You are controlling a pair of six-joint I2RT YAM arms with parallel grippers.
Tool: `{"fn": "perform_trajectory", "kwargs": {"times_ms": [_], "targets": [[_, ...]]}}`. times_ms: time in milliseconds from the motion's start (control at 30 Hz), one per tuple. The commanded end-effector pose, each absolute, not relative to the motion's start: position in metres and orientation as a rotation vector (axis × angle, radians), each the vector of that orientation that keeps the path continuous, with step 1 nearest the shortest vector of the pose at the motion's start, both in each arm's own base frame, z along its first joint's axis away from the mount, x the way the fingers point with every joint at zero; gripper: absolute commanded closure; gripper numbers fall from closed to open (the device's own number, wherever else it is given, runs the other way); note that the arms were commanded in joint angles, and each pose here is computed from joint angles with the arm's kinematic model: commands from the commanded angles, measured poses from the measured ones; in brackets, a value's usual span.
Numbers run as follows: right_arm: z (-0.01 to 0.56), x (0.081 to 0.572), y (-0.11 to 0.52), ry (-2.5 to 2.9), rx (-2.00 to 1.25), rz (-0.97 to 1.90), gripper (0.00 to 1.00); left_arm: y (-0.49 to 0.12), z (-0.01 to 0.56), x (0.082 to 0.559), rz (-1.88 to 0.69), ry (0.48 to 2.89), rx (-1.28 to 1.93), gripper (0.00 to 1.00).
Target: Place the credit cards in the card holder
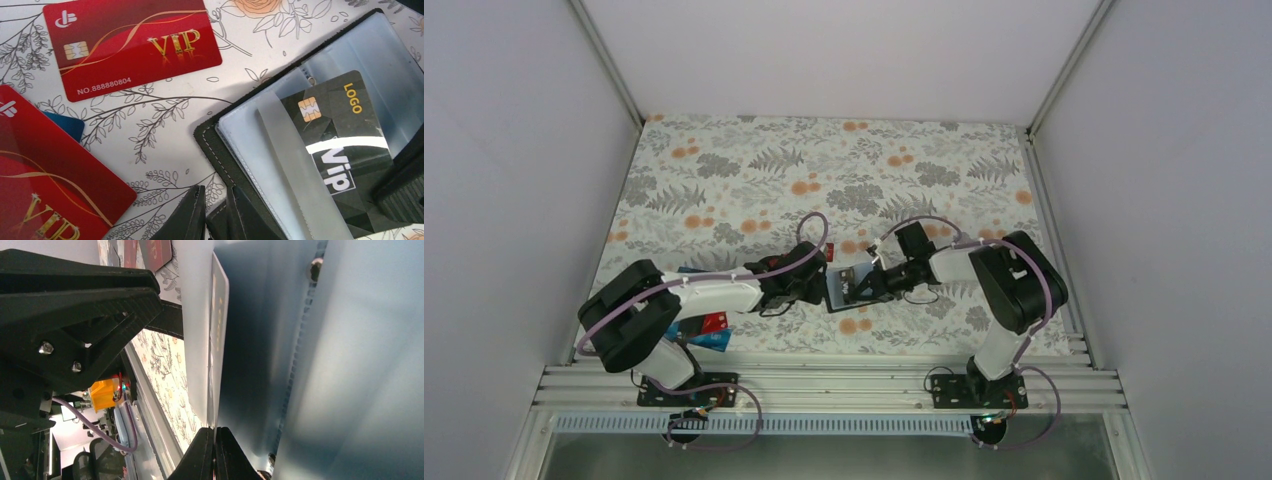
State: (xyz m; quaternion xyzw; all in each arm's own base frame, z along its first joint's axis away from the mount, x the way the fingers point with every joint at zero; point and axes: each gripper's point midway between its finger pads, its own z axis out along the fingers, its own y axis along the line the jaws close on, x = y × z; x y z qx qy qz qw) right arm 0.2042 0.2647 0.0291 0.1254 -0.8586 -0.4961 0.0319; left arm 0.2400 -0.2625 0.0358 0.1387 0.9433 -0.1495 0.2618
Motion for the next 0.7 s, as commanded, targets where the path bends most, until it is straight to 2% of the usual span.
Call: {"fn": "perform_trajectory", "kwargs": {"times_ms": [0,100,667], "targets": [[0.024,0.199,0.270,-2.612,0.405,-1.502,0.96,-0.261,0.041,0.245,-0.410,2.512,0.403,0.87],[0.022,0.198,0.274,-2.595,0.412,-1.503,0.96,-0.259,0.042,0.246,-0.405,2.509,0.406,0.89],[0.020,0.195,0.290,-2.531,0.465,-1.521,0.96,-0.252,0.042,0.247,-0.418,2.509,0.401,0.90]]}}
